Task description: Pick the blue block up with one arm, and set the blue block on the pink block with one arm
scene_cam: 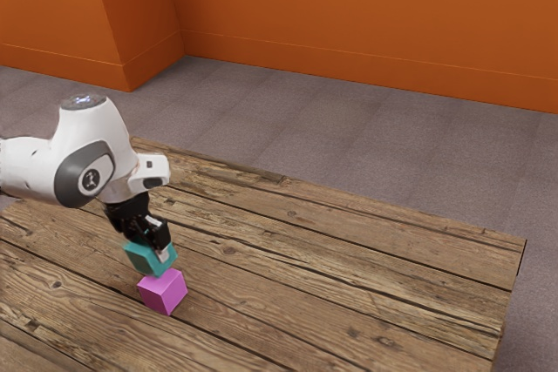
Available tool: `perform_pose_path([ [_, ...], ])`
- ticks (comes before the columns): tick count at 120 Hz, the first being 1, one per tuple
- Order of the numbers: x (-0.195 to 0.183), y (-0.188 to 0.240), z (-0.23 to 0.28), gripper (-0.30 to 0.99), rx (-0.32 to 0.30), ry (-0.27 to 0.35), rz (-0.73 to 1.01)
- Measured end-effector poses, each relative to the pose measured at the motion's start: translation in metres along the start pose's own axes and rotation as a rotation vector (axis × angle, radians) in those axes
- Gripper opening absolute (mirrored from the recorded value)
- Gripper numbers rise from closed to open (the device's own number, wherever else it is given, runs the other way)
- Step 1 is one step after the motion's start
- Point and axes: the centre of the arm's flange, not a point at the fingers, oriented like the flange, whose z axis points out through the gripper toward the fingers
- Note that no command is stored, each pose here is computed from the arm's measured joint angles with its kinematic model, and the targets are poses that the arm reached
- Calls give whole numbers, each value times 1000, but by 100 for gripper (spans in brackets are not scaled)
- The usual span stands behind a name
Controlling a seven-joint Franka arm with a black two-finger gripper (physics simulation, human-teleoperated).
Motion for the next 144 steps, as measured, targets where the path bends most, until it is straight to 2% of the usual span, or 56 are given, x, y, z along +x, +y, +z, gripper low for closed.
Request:
perform_pose_path([
  [49,-6,8,0,31,11,45,-49],
  [144,-29,22,3,31,16,41,-77],
])
